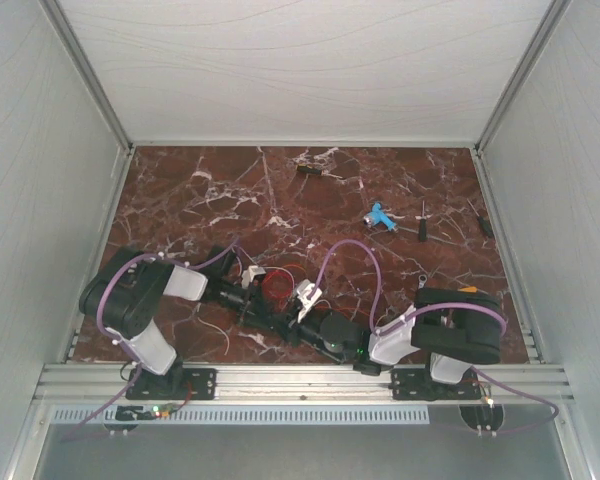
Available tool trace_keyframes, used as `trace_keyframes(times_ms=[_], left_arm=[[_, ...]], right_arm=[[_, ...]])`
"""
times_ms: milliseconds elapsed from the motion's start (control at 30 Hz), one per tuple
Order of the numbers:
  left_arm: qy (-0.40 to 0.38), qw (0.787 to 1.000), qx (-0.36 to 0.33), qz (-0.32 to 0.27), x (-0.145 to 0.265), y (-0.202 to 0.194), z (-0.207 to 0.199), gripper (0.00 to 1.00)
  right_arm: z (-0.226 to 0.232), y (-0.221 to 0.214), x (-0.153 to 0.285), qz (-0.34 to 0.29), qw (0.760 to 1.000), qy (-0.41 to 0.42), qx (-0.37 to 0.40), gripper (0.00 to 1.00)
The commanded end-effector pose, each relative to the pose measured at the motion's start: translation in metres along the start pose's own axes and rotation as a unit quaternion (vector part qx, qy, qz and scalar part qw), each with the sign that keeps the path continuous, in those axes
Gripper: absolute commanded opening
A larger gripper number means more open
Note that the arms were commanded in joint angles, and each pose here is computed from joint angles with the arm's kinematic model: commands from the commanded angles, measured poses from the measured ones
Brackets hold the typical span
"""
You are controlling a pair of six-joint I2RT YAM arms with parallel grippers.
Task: Zip-tie the wires
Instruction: Tie the cable at the center of the board.
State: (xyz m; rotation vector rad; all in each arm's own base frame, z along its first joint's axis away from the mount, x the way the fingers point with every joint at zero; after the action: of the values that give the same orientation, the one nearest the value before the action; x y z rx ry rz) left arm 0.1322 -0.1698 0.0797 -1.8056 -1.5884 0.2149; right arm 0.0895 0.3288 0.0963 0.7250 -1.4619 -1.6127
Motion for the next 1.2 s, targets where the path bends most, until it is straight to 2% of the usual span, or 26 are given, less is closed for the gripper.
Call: trace_keyframes(times_ms=[0, 200, 500, 633, 767, 967, 1167], left_arm=[[-0.024, 0.999, 0.028, -0.005, 0.005, 0.009, -0.023, 0.00], [-0.024, 0.999, 0.027, -0.005, 0.005, 0.008, -0.023, 0.00], [-0.027, 0.999, 0.024, 0.000, 0.006, 0.006, -0.024, 0.00], [-0.027, 0.999, 0.022, -0.002, 0.006, 0.005, -0.025, 0.00], [-0.026, 0.999, 0.021, -0.005, 0.007, 0.005, -0.024, 0.00], [-0.022, 1.000, 0.014, -0.010, 0.007, 0.003, -0.025, 0.00], [-0.018, 1.000, -0.002, -0.018, 0.009, 0.004, -0.033, 0.00]], right_arm=[[0.053, -0.015, 0.016, 0.049, 0.988, 0.141, 0.029, 0.00], [0.051, -0.011, 0.019, 0.036, 0.989, 0.138, 0.027, 0.00], [0.062, -0.011, 0.019, 0.025, 0.979, 0.196, 0.042, 0.00], [0.056, -0.014, 0.017, 0.032, 0.984, 0.170, 0.043, 0.00], [0.038, -0.013, 0.013, 0.032, 0.994, 0.100, 0.033, 0.00], [0.026, 0.005, 0.013, 0.011, 0.996, 0.090, 0.023, 0.00], [0.020, 0.055, 0.019, -0.029, 0.991, 0.127, 0.002, 0.00]])
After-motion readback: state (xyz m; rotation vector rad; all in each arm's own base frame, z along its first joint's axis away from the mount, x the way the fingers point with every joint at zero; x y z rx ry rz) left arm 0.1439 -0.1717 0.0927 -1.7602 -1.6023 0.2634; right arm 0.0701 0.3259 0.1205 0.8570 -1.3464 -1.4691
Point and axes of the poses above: each gripper's point midway between its finger pads, its own x axis back along the fingers, its own z axis along the line the jaws close on, y = z × x, the point moved 7 cm from there along x, back along the fingers, and after that the axes turned 11 degrees about x, right-handed, at the moved point
